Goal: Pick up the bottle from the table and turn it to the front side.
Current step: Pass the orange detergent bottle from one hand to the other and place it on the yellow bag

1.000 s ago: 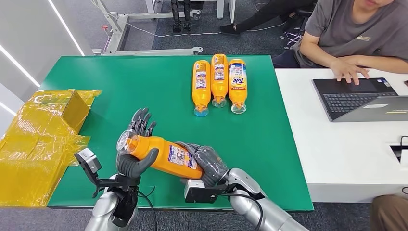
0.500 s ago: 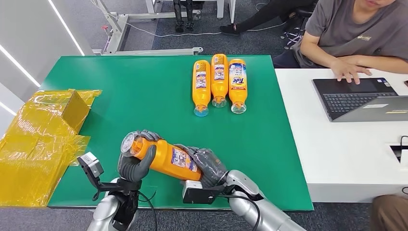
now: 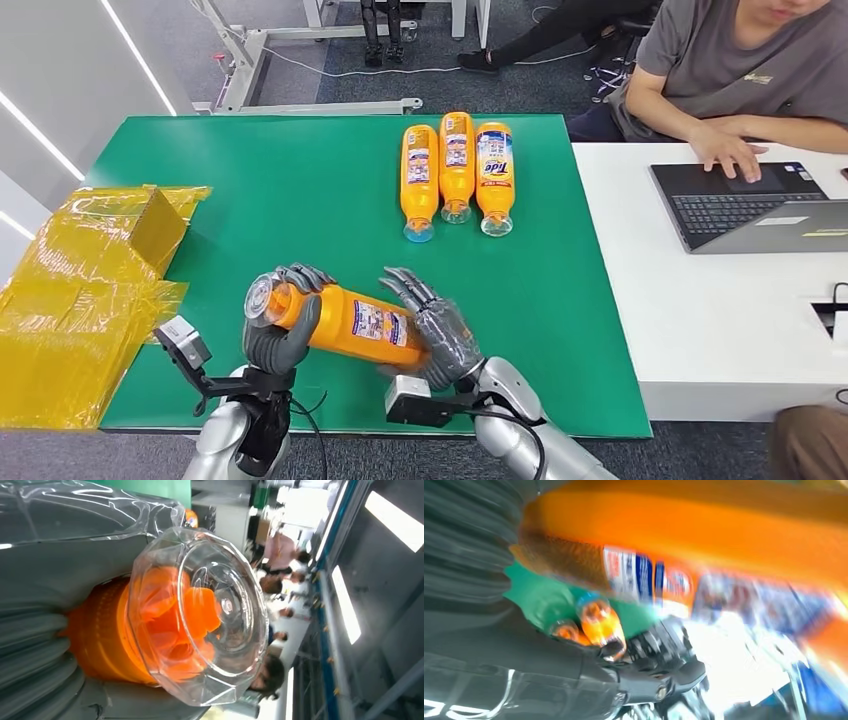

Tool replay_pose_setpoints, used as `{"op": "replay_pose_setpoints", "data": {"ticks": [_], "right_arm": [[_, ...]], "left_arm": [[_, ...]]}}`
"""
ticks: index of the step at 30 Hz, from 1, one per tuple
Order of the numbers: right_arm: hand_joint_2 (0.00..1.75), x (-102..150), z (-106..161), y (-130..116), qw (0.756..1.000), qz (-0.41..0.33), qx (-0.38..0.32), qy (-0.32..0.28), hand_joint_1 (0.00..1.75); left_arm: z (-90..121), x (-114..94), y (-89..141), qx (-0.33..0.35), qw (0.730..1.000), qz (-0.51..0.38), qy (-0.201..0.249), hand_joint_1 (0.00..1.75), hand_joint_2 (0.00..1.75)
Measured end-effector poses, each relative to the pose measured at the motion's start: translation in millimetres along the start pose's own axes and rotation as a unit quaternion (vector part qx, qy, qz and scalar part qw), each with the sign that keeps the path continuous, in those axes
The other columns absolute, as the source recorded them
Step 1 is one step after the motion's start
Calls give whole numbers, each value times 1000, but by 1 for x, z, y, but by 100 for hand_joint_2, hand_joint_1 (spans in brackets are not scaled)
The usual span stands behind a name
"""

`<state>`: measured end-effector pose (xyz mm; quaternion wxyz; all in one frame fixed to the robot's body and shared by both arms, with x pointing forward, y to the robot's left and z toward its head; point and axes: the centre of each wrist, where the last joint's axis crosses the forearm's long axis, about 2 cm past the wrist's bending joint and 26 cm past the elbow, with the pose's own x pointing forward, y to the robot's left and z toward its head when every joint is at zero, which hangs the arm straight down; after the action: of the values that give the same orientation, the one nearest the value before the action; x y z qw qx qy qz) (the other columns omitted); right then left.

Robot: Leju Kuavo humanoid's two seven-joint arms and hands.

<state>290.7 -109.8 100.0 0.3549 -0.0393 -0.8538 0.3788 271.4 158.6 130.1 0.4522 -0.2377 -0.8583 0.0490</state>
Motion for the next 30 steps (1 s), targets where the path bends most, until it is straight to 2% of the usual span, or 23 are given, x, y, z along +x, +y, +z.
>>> {"op": "replay_pose_setpoints", "data": {"ticks": [4, 9, 13, 18, 20, 23, 25, 27, 28, 30], "right_arm": [[175, 6, -6, -7, 996, -22, -89, -13, 0], [175, 12, -9, -11, 990, -38, -131, -24, 0], [175, 18, -7, -9, 986, -47, -158, -27, 0], [175, 27, -5, -11, 976, -63, -205, -36, 0], [175, 29, -4, -11, 974, -66, -213, -38, 0], [175, 29, -4, -11, 974, -67, -214, -37, 0], [175, 35, -3, -16, 965, -87, -245, -32, 0], [175, 42, -3, -23, 952, -112, -284, -29, 0], [175, 44, -4, -27, 948, -117, -294, -31, 0], [175, 47, -7, -31, 944, -121, -304, -35, 0]], "left_arm": [[-1, 5, 6, 102, 993, -63, -22, 175, 175], [-8, 19, 13, 148, 970, -177, -74, 175, 175], [-13, 32, 28, 132, 928, -330, -113, 175, 175], [-16, 45, 53, 77, 863, -488, -109, 175, 175], [-16, 47, 57, 66, 850, -512, -107, 175, 175], [-17, 47, 58, 64, 848, -515, -107, 175, 175], [-22, 55, 78, 27, 812, -575, -98, 175, 175], [-31, 67, 110, -27, 748, -660, -71, 175, 175], [-34, 70, 123, -47, 724, -686, -56, 175, 175], [-37, 72, 142, -75, 692, -717, -35, 175, 175]]}}
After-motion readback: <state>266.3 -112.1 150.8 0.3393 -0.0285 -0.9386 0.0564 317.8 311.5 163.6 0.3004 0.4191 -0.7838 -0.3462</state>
